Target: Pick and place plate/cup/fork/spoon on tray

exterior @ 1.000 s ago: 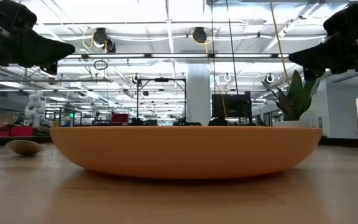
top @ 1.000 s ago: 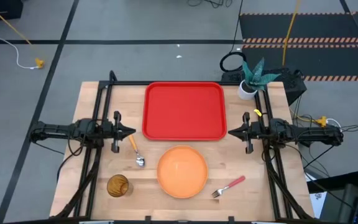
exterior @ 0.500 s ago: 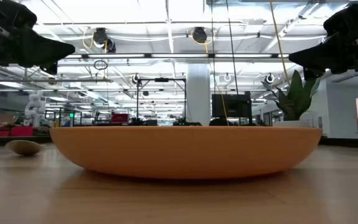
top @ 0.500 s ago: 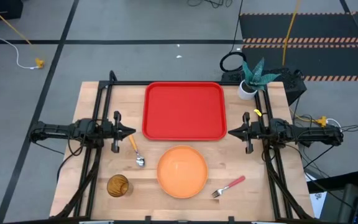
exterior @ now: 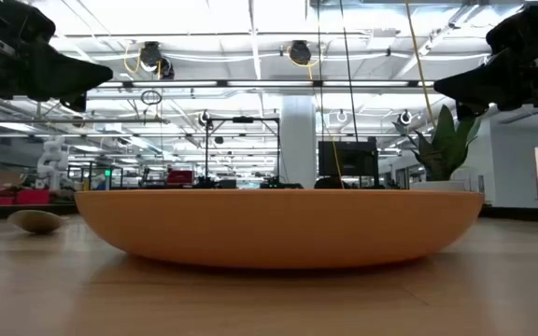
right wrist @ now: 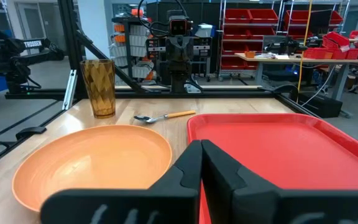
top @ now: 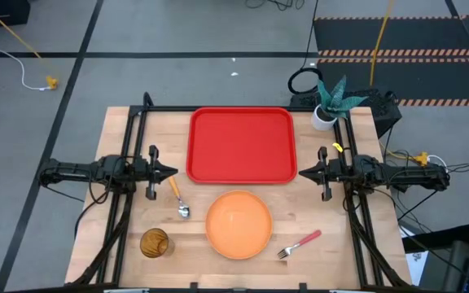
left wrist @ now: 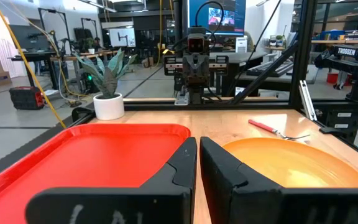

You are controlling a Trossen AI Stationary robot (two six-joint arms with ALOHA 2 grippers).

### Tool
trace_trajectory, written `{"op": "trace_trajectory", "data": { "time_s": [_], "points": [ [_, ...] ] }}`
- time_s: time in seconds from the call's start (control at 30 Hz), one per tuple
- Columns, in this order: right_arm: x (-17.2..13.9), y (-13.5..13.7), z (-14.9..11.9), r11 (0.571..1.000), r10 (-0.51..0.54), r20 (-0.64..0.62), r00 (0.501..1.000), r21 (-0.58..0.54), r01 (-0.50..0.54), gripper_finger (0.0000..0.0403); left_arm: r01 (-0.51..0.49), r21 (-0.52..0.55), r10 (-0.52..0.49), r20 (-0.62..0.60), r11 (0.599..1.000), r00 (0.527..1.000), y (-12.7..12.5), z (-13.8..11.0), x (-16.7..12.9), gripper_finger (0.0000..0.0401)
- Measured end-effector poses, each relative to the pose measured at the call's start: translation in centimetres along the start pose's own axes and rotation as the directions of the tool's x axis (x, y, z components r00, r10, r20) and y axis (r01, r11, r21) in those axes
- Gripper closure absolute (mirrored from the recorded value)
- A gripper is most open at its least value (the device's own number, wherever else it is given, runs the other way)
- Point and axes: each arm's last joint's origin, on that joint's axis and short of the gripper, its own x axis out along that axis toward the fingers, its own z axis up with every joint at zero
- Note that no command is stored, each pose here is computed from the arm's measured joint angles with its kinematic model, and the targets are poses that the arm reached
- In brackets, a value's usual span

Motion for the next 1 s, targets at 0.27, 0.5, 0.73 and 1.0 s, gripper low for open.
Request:
{"op": "trace_trajectory", "data": {
  "time_s": [0.27,0.5,0.73,1.0],
  "points": [
    [0.0,0.0,0.0,1.0,0.0,0.0,1.0,0.0,0.0,0.0403,0.0,0.0,0.0,0.0,1.0,1.0,0.0,0.0,0.0,0.0377],
    [0.0,0.0,-0.01,1.0,0.0,0.0,1.0,0.0,0.0,0.0403,0.0,0.0,0.0,0.0,1.0,1.0,0.0,0.01,0.0,0.0377],
    [0.0,0.0,-0.01,1.0,0.0,0.0,1.0,0.0,0.0,0.0403,0.0,0.004,0.0,0.0,1.0,1.0,0.0,0.0,0.0,0.0377],
    [0.0,-0.05,0.02,1.0,-0.016,0.003,1.0,-0.005,0.016,0.0403,-0.002,0.075,0.002,-0.001,0.997,1.0,0.01,0.0,0.0,0.0377]
  ]
}}
